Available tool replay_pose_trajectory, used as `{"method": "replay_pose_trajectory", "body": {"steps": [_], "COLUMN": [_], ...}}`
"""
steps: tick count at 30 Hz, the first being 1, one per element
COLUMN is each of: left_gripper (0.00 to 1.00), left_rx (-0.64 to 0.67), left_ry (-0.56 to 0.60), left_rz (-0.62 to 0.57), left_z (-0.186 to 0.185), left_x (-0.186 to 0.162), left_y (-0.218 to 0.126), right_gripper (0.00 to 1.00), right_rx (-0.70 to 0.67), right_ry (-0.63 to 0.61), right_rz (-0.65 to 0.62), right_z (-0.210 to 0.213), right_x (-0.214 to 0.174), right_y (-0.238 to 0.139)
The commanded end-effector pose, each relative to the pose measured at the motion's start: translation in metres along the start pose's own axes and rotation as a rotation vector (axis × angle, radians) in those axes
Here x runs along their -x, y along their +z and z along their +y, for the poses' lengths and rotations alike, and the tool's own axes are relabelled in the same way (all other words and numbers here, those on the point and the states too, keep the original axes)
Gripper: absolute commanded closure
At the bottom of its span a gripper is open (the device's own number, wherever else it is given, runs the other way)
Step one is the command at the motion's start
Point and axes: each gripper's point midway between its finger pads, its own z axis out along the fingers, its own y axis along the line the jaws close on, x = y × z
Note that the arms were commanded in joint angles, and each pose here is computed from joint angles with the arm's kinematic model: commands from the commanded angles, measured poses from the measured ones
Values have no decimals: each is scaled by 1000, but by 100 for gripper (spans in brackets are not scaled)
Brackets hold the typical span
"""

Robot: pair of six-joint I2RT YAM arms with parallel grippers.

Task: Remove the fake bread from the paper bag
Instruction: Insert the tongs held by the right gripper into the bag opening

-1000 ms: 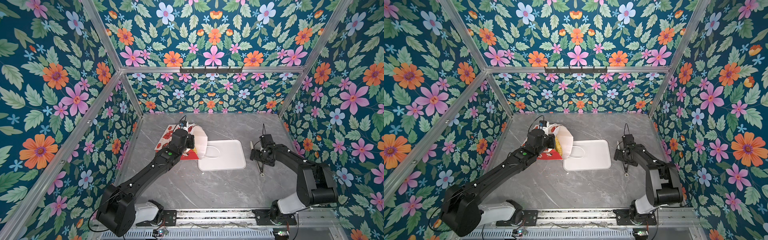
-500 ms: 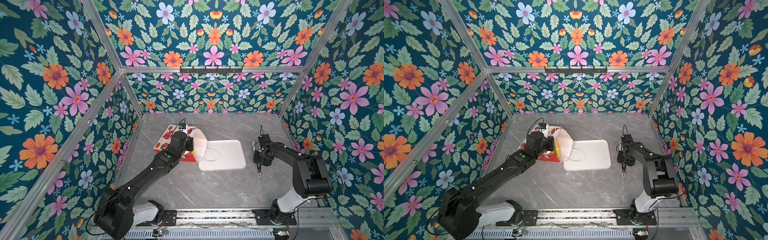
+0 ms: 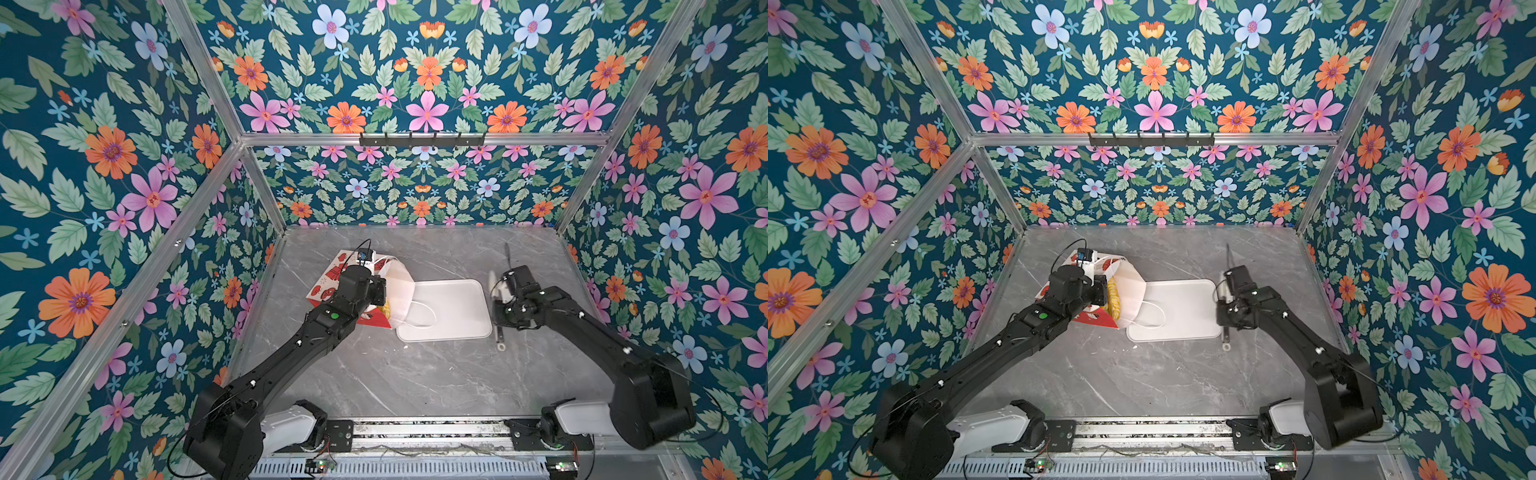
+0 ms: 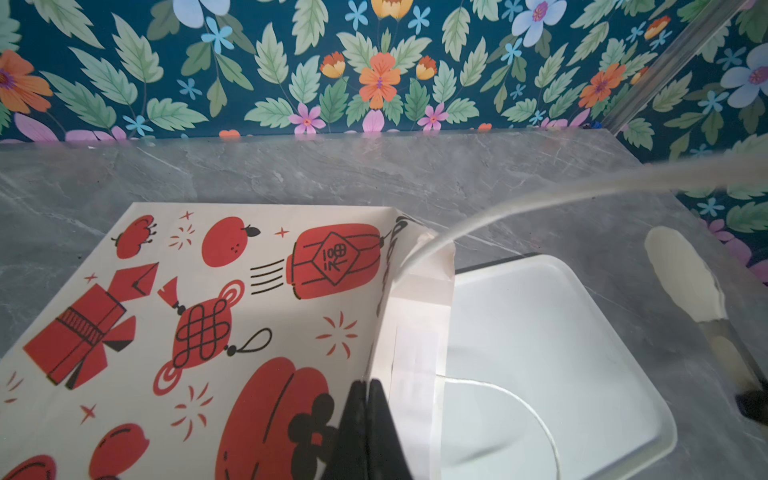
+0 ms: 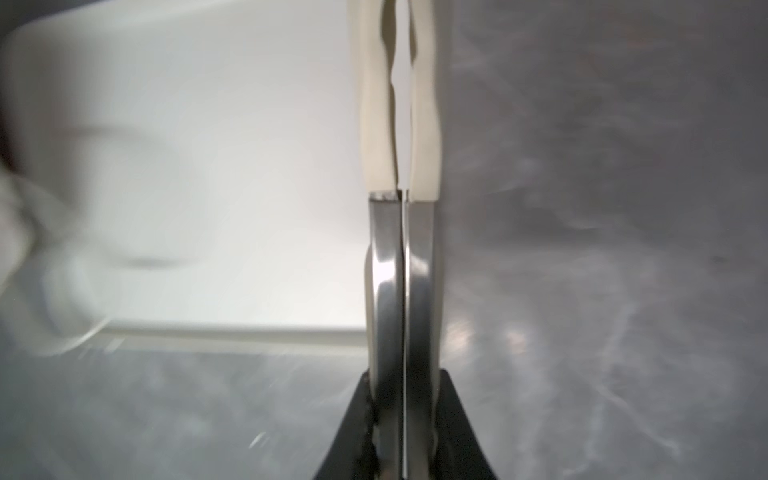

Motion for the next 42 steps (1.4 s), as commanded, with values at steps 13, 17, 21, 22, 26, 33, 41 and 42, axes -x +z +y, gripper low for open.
{"method": "replay_pose_trajectory", "body": {"steps": [13, 17, 21, 22, 26, 33, 41, 42], "left_gripper": [100, 100, 100, 100, 100, 100, 100, 100], "left_rx": [-82, -83, -85, -87, -89, -83, -66, -66], "left_ry": [30, 41, 45, 46, 51, 52, 52, 53], "left_rz": [25, 13, 10, 11, 14, 4, 1, 0], "left_z": [-9, -9, -10, -10, -11, -9, -6, -6], "left_x": [-20, -17, -17, -17, -19, -20, -21, -21], "left_y": [-17, -21, -22, -22, -21, -24, -26, -26], "right_gripper": [81, 79, 69, 67, 63, 61, 61, 60], "right_rx": [293, 286, 304, 301, 291, 254, 303, 313], "right_ry": [-452, -459, -457, -457, -453, -407, -317, -311], "right_rz": [287, 270, 254, 248, 237, 171, 75, 71], "right_z": [157, 162, 172, 173, 175, 168, 163, 165], "right_x": [-90, -82, -74, -72, -66, -48, -32, -31], "right_y": [12, 21, 28, 30, 35, 35, 8, 6]}}
